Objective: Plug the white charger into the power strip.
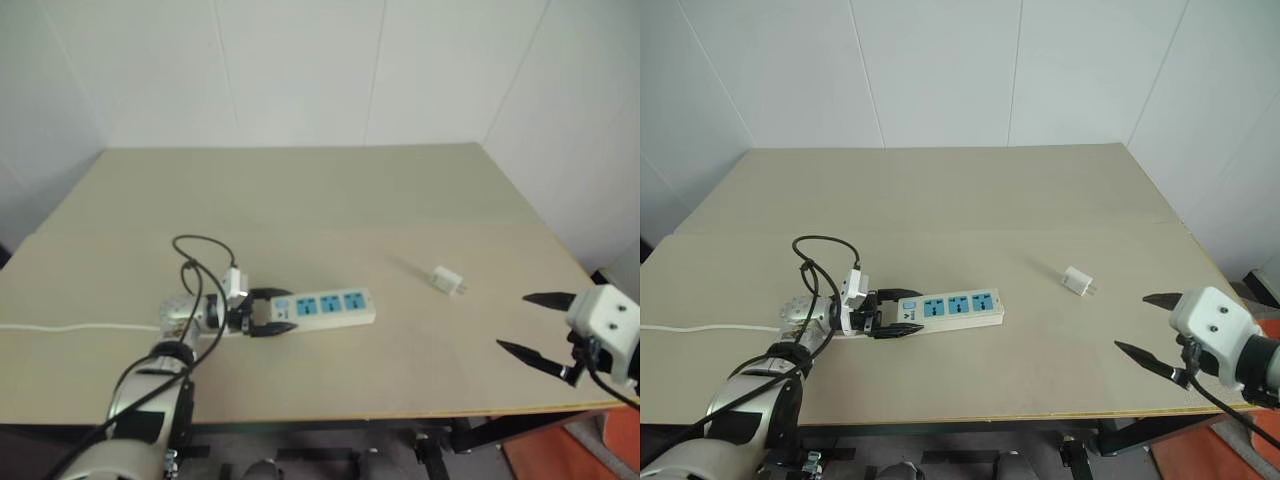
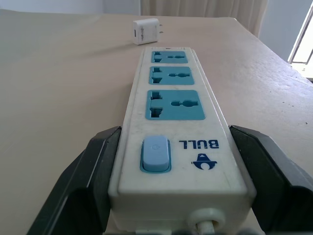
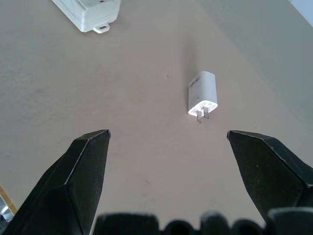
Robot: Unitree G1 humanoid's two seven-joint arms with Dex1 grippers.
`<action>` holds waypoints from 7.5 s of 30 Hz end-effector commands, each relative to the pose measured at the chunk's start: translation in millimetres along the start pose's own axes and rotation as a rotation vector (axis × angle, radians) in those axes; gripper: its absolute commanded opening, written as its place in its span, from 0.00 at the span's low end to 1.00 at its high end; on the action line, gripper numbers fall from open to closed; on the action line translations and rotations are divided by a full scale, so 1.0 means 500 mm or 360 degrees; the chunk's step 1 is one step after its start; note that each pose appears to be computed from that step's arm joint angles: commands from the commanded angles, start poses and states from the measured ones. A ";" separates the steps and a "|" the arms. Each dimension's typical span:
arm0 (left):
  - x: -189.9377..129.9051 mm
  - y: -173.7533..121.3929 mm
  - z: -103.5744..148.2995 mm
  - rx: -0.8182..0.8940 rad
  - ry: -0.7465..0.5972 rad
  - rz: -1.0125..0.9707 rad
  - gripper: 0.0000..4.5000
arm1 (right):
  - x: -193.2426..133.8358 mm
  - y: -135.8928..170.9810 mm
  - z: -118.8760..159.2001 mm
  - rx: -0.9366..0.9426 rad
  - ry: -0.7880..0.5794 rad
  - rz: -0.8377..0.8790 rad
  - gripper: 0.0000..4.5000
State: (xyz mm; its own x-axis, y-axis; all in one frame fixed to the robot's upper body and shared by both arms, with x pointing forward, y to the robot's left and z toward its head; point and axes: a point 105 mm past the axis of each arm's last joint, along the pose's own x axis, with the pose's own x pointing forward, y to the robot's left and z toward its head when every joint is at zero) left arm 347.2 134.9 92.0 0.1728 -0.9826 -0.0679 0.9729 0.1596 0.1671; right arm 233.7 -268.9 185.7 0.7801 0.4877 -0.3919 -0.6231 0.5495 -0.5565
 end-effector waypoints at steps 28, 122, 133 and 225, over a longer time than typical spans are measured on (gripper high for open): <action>0.029 -0.036 0.013 0.0115 0.0047 -0.0265 0.72 | 0.234 -0.136 0.158 0.0208 0.0669 0.0308 1.00; 0.004 -0.057 0.008 0.0089 0.0015 -0.0219 0.72 | 0.353 0.031 0.291 0.0563 -0.1439 0.0857 0.25; -0.009 -0.062 0.008 0.0087 0.0051 -0.0215 0.72 | 0.394 0.126 0.286 0.0664 -0.1430 0.1012 0.25; -0.019 -0.063 0.004 0.0075 0.0072 -0.0197 0.72 | 0.460 0.242 0.166 0.0277 -0.0830 0.1247 0.25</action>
State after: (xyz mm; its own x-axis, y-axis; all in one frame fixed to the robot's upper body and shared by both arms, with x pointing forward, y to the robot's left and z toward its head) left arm 317.8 141.2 84.6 0.0899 -0.9864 -0.1378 0.9832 0.0658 0.1701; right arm 332.8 -27.0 122.4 0.0031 0.9971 -0.0757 -0.9753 -0.0137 -0.2205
